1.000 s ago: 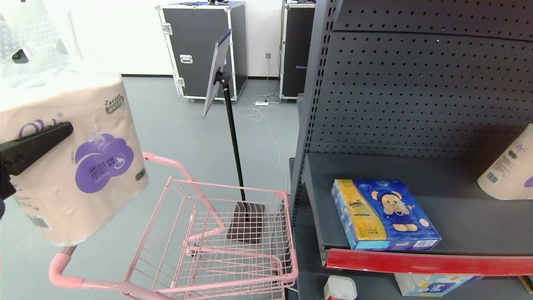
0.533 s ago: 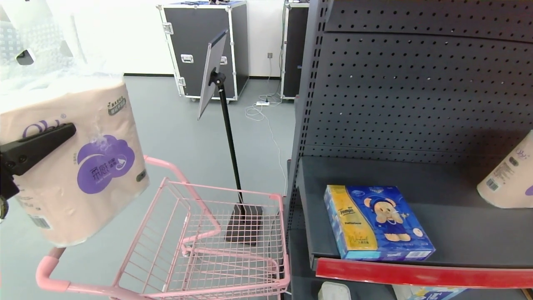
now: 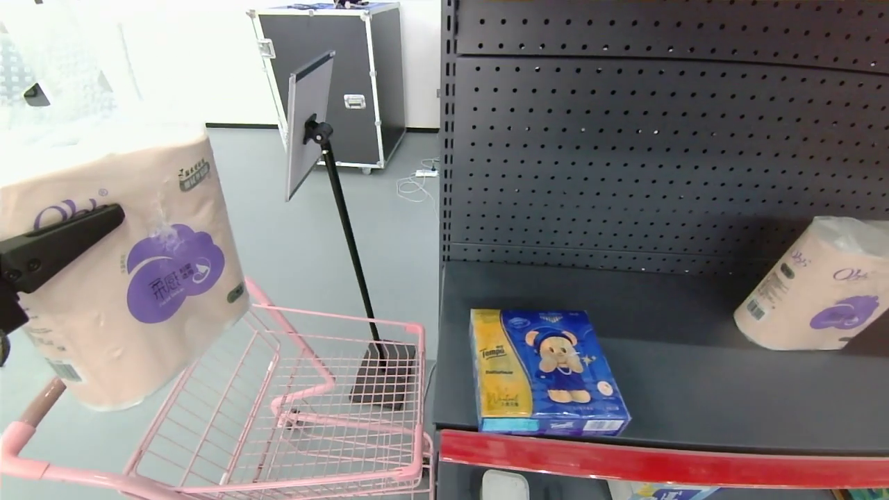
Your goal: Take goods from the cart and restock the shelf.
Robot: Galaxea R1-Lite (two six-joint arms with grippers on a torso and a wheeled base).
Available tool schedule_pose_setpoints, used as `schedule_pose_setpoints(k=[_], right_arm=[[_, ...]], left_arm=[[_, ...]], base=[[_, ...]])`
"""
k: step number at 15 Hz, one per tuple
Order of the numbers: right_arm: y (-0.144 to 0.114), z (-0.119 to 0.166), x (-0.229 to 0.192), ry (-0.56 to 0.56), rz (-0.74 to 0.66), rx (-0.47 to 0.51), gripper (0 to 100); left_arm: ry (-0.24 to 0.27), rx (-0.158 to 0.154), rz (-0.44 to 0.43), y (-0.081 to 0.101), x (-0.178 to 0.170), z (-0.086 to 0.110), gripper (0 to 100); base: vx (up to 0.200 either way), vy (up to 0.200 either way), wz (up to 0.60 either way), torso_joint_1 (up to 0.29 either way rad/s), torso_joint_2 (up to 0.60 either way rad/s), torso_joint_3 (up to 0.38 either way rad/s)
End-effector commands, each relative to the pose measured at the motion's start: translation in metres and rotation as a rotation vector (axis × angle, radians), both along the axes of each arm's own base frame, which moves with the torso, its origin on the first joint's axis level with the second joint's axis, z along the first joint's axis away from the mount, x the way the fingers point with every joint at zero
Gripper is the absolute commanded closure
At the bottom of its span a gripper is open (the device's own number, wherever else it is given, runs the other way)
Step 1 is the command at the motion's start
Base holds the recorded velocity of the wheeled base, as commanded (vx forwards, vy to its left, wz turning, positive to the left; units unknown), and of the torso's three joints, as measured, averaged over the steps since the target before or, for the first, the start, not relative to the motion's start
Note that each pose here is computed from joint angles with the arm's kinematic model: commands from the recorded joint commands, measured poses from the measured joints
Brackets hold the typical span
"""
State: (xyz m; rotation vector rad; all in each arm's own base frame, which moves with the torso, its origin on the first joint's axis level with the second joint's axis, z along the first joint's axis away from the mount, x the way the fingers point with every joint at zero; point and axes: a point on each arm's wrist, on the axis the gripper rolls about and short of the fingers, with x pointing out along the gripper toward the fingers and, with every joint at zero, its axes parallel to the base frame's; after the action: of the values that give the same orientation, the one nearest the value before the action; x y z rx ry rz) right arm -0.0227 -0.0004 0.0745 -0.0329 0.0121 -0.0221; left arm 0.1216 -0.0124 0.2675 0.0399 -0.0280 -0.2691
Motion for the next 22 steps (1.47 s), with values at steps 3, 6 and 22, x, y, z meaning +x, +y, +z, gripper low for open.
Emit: schedule_pose_setpoints(k=[3, 6, 22], right_arm=[[0.0, 0.0001, 0.0, -0.001, -0.001, 0.001, 0], [0.0, -0.0001, 0.0, 0.001, -0.001, 0.001, 0], [0.0, -0.0001, 0.0, 0.001, -0.001, -0.001, 0]], left_arm=[[-0.006, -0.001, -0.014, -0.0015, -0.0014, 0.0009, 100], [-0.005, 0.0, -0.014, -0.0015, -0.001, 0.0007, 100], [0.002, 0.002, -0.014, -0.0017, 0.0007, -0.0005, 100]], base=[[0.0, -0.2, 0.0, 0.001, 0.01, 0.002], [0.0, -0.2, 0.0, 0.001, 0.01, 0.002], [0.0, -0.2, 0.0, 0.0, 0.01, 0.007]])
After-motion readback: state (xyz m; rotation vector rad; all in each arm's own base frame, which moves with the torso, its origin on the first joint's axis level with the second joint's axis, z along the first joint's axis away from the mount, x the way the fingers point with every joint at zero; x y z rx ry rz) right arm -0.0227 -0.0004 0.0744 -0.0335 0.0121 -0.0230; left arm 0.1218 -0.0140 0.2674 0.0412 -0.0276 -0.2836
